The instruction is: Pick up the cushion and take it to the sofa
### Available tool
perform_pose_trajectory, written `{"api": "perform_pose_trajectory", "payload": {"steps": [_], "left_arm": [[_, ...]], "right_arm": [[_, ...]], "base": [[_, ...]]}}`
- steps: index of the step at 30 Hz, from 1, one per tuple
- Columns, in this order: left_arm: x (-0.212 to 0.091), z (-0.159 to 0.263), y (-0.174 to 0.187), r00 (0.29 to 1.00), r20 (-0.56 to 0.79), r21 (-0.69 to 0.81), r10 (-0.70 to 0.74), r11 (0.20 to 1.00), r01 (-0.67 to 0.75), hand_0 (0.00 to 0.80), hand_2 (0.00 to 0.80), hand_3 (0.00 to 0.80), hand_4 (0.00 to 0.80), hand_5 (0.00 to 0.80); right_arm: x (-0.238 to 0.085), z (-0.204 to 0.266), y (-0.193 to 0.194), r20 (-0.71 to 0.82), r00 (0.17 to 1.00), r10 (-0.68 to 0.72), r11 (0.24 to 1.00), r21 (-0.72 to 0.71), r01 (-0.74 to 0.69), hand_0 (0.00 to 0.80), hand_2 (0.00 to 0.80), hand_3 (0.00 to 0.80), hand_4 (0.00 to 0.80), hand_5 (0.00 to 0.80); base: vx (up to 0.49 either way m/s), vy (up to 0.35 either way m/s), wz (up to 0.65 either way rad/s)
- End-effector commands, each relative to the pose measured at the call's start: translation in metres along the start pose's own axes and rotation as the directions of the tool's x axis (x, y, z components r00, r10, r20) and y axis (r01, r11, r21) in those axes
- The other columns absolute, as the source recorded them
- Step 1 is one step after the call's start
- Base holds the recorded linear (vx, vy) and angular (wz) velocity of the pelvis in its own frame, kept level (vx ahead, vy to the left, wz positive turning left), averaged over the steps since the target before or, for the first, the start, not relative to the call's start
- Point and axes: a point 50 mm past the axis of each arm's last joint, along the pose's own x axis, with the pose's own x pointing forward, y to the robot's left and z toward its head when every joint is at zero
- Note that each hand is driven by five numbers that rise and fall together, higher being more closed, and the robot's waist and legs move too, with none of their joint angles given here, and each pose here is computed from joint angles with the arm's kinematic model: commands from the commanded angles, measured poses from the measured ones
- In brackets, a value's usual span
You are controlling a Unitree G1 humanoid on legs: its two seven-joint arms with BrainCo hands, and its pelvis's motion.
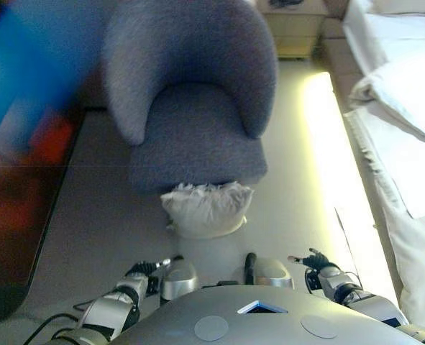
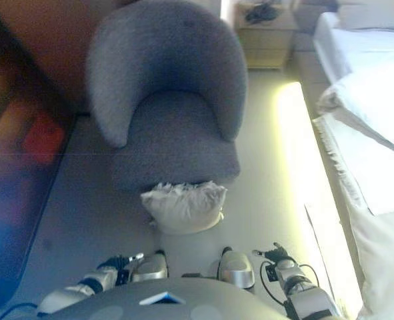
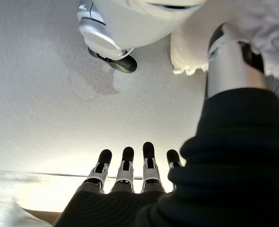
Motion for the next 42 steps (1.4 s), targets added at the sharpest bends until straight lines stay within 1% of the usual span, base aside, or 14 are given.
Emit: {"api": "perform_pose_trajectory", "payload": {"steps": [1,8,10,12,14,15,16,19,21,23,27,30,35,42], "left_arm": [[0.001,-0.01,0.007,0.999,-0.028,-0.015,0.03,0.999,-0.031,0.0,0.0,0.0,0.0,0.0],[0.0,-0.017,0.001,0.999,-0.036,-0.003,0.009,1.0,-0.009,0.0,0.0,0.0,0.0,0.0],[0.0,-0.018,0.002,0.999,-0.036,0.033,0.005,0.999,-0.004,0.0,0.0,0.0,0.0,0.0],[0.0,-0.014,0.005,1.0,-0.015,0.109,0.01,0.994,-0.008,0.0,0.0,0.0,0.0,0.0],[0.001,-0.004,0.01,0.999,0.011,0.109,0.043,0.993,-0.044,0.0,0.0,0.0,0.0,0.0],[0.001,0.003,0.013,0.998,0.027,0.096,0.061,0.993,-0.063,0.0,0.0,0.0,0.0,0.0],[0.001,0.013,0.016,0.996,0.05,0.081,0.076,0.994,-0.08,0.0,0.0,0.0,0.0,0.0],[-0.003,0.062,0.024,0.971,0.213,0.029,0.11,0.992,-0.119,0.0,0.0,0.0,0.0,0.0],[-0.01,0.094,0.026,0.93,0.34,0.0,0.137,0.989,-0.145,0.0,0.0,0.0,0.0,0.0],[-0.021,0.126,0.026,0.86,0.484,-0.005,0.16,0.984,-0.18,0.0,0.0,0.0,0.0,0.0],[-0.045,0.172,0.018,0.731,0.667,-0.003,0.142,0.982,-0.188,0.0,0.0,0.0,0.0,0.0],[-0.06,0.198,0.01,0.667,0.734,-0.013,0.127,0.985,-0.173,0.0,0.0,0.0,0.0,0.0],[-0.082,0.229,0.002,0.574,0.804,-0.09,0.156,0.986,-0.141,0.0,0.0,0.0,0.0,0.0],[-0.129,0.284,0.014,0.416,0.872,-0.259,0.259,0.964,-0.058,0.0,0.0,0.0,0.0,0.0]], "right_arm": [[0.002,0.013,-0.009,0.015,0.999,-0.031,0.999,0.018,0.03,0.0,0.0,0.0,0.0,0.0],[0.001,0.002,-0.012,-0.028,0.998,-0.063,0.996,0.054,0.065,0.0,0.0,0.0,0.0,0.0],[0.001,0.001,-0.01,-0.04,0.997,-0.066,0.995,0.072,0.068,0.0,0.0,0.0,0.0,0.0],[0.001,0.0,-0.005,-0.046,0.998,-0.047,0.995,0.082,0.05,0.0,0.0,0.0,0.0,0.0],[0.001,0.009,0.001,-0.01,0.999,-0.038,0.999,0.011,0.038,0.0,0.0,0.0,0.0,0.0],[0.001,0.014,0.004,0.002,0.999,-0.038,0.999,0.018,0.038,0.0,0.0,0.0,0.0,0.0],[0.001,0.019,0.005,0.009,0.999,-0.05,0.997,0.06,0.05,0.0,0.0,0.0,0.0,0.0],[0.001,0.048,-0.006,0.073,0.991,-0.111,0.982,0.16,0.099,0.0,0.0,0.0,0.0,0.0],[0.0,0.067,-0.013,0.132,0.98,-0.151,0.972,0.201,0.123,0.0,0.0,0.0,0.0,0.0],[-0.002,0.083,-0.022,0.183,0.964,-0.195,0.957,0.251,0.146,0.0,0.0,0.0,0.0,0.0],[-0.007,0.111,-0.036,0.266,0.928,-0.263,0.932,0.318,0.173,0.0,0.0,0.0,0.0,0.0],[-0.012,0.131,-0.048,0.311,0.894,-0.322,0.904,0.381,0.193,0.0,0.0,0.0,0.0,0.0],[-0.027,0.173,-0.065,0.396,0.816,-0.421,0.861,0.459,0.221,0.0,0.0,0.0,0.0,0.0],[-0.073,0.253,-0.093,0.565,0.626,-0.537,0.808,0.558,0.189,0.0,0.0,0.0,0.0,0.0]], "base": [[0.173,0.245,0.31],[0.222,0.287,0.48],[0.238,0.265,-0.17],[0.225,0.17,-0.19],[0.129,0.064,-0.04],[0.016,0.004,-0.25],[-0.133,-0.05,-0.3],[-0.27,-0.109,-0.13],[-0.336,-0.157,-0.03],[-0.219,-0.16,-0.06],[-0.11,-0.149,-0.15],[-0.103,-0.123,-0.16],[-0.068,-0.082,-0.17],[-0.107,-0.022,-0.22]]}}
